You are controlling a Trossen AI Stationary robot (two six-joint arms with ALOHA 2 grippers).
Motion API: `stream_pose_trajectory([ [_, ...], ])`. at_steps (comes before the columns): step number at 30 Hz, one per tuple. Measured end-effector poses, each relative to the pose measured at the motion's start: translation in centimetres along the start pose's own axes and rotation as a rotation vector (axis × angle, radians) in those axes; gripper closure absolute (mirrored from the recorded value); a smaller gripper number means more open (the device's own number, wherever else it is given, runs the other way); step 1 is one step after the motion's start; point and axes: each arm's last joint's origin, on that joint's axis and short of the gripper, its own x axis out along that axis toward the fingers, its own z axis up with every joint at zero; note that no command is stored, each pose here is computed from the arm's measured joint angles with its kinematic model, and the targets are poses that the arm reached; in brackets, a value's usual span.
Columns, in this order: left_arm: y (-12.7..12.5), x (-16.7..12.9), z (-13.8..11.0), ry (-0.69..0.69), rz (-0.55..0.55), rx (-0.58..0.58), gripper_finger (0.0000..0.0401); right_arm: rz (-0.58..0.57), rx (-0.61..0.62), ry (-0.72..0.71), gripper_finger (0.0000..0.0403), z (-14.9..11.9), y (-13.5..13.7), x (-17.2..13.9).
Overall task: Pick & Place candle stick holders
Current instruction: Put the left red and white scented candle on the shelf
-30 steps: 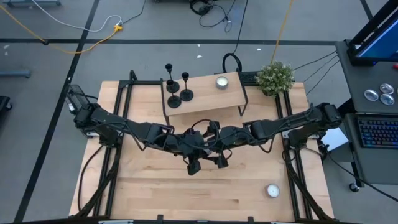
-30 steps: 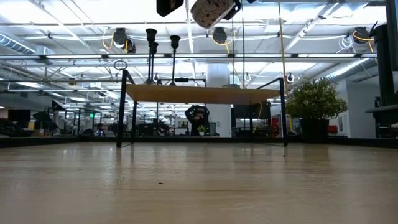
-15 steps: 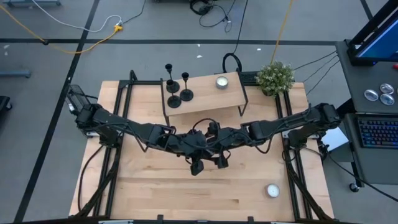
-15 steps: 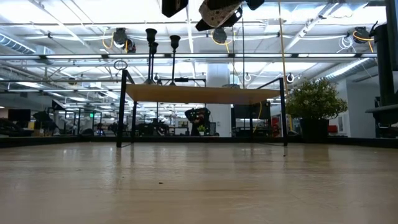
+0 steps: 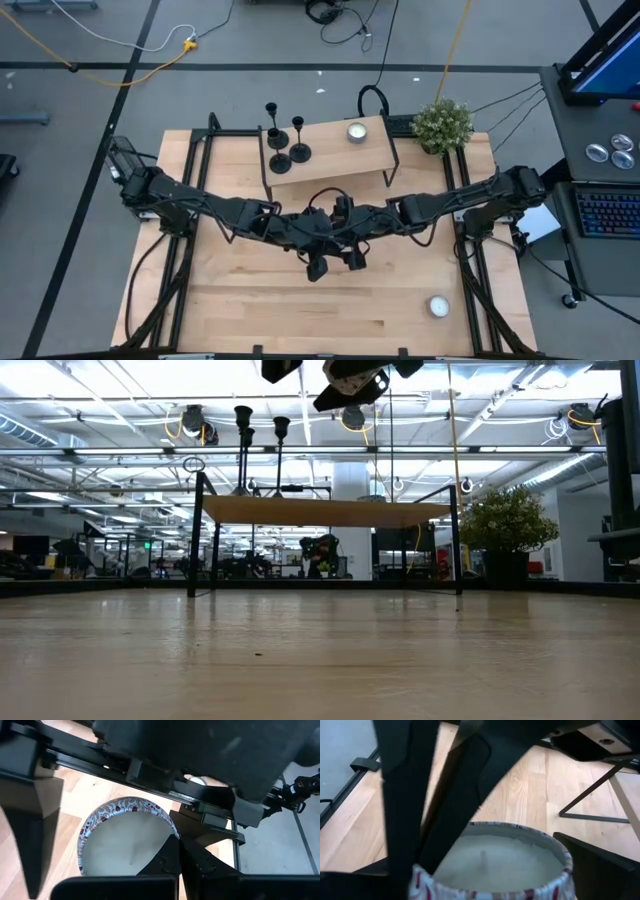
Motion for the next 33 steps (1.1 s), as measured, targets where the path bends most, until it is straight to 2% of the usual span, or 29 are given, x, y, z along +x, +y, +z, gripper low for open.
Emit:
stream_pose_trajectory([
  [5,0.05,0.0,-0.07,0.005,0.007,0.001,0.0401,0.001,0.014,0.0,0.0063,0.0,0.0,0.0],
  [15,0.23,-0.01,-0.38,0.038,0.026,0.006,0.0401,0.003,0.015,-0.008,0.0075,0.08,0.02,0.0],
  [22,0.24,-0.01,-0.36,0.037,0.026,0.006,0.0401,0.006,0.047,-0.005,0.0119,0.05,0.03,0.0],
  [33,0.23,-0.01,-0.35,0.035,0.024,0.006,0.0401,0.004,0.046,-0.009,0.0119,0.08,0.02,0.0],
])
